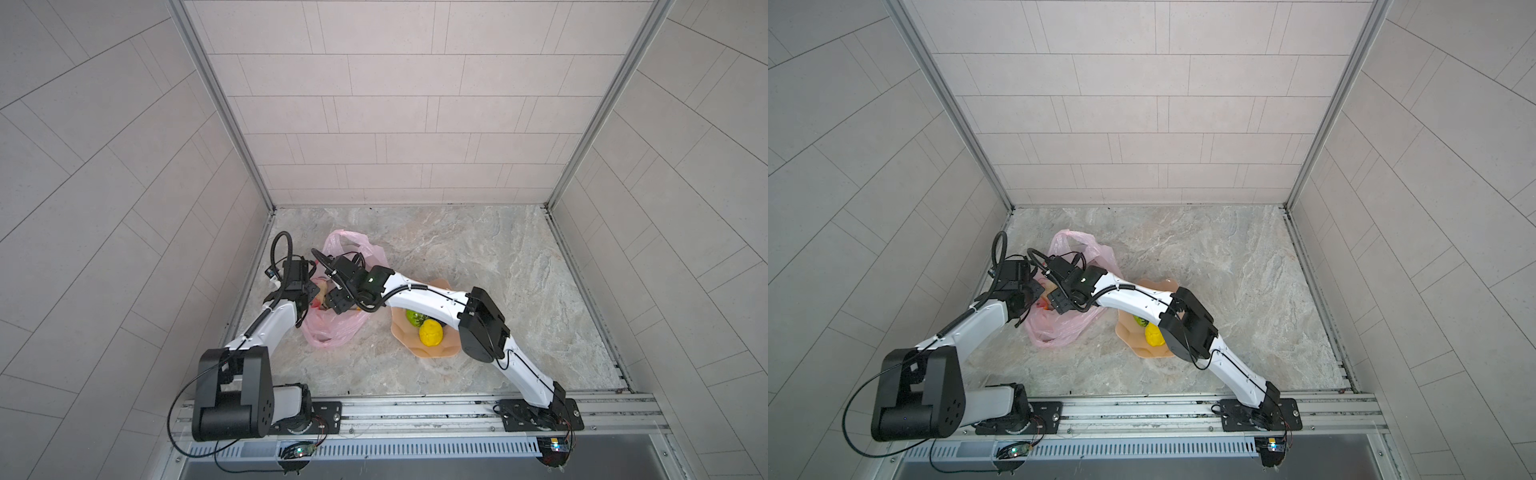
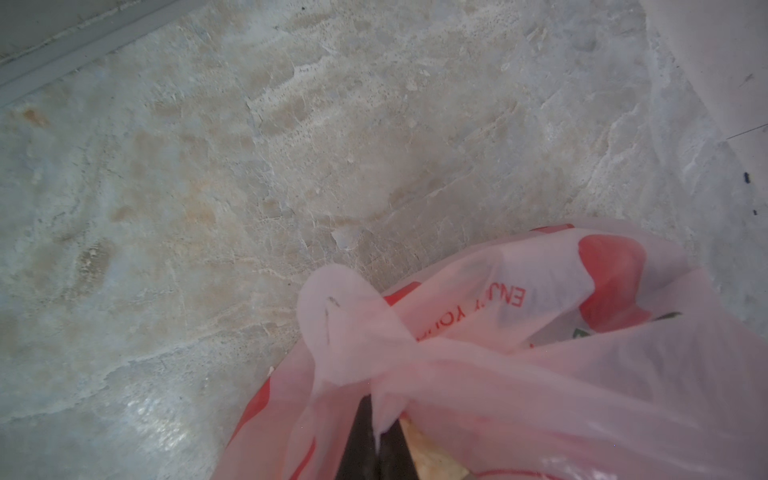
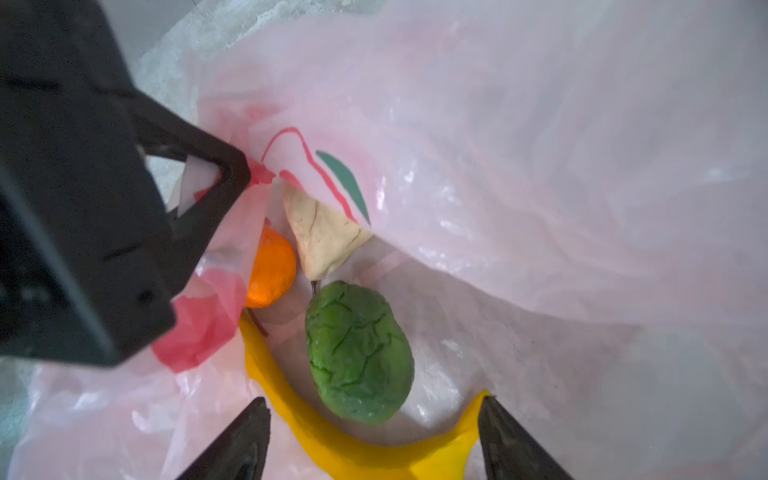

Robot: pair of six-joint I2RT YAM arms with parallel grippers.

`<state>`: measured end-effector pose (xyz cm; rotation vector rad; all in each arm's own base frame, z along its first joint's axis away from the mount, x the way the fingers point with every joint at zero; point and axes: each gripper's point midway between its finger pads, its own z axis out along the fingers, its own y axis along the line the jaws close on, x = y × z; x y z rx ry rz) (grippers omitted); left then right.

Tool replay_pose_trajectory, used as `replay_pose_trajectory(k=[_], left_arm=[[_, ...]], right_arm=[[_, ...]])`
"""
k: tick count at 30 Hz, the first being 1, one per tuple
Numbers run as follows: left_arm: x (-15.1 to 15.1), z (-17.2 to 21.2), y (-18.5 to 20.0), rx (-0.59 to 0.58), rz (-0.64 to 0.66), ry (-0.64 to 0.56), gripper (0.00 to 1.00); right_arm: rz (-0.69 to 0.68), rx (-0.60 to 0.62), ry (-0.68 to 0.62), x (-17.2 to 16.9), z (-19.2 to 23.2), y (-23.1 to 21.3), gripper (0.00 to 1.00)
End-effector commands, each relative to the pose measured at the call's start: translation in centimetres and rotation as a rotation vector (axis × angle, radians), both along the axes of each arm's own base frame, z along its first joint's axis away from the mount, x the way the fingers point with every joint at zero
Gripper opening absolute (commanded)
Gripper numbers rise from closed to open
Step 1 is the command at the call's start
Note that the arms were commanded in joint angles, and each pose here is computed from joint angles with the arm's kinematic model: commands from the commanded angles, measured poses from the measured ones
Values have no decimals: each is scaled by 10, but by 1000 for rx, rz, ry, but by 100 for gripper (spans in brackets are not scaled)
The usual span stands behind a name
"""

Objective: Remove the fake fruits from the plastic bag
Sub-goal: 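Reach the right gripper into the bag and grasp the green avocado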

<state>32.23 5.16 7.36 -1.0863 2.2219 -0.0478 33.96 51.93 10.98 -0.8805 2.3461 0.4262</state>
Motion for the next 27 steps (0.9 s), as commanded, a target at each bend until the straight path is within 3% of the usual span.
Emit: replay_pose_trajectory(k=[1,14,27], left_arm=[[0,5,1,6,-5,-28,3],[-2,5,3,12,9,-25,2],[-1,2,4,12,7,-11,2]], right_arm=[[21,-94,49,-3,-35,-6,78],[20,-158,74,-1,-69,-8,76],[3,-119,46,6,-42,-5,64]])
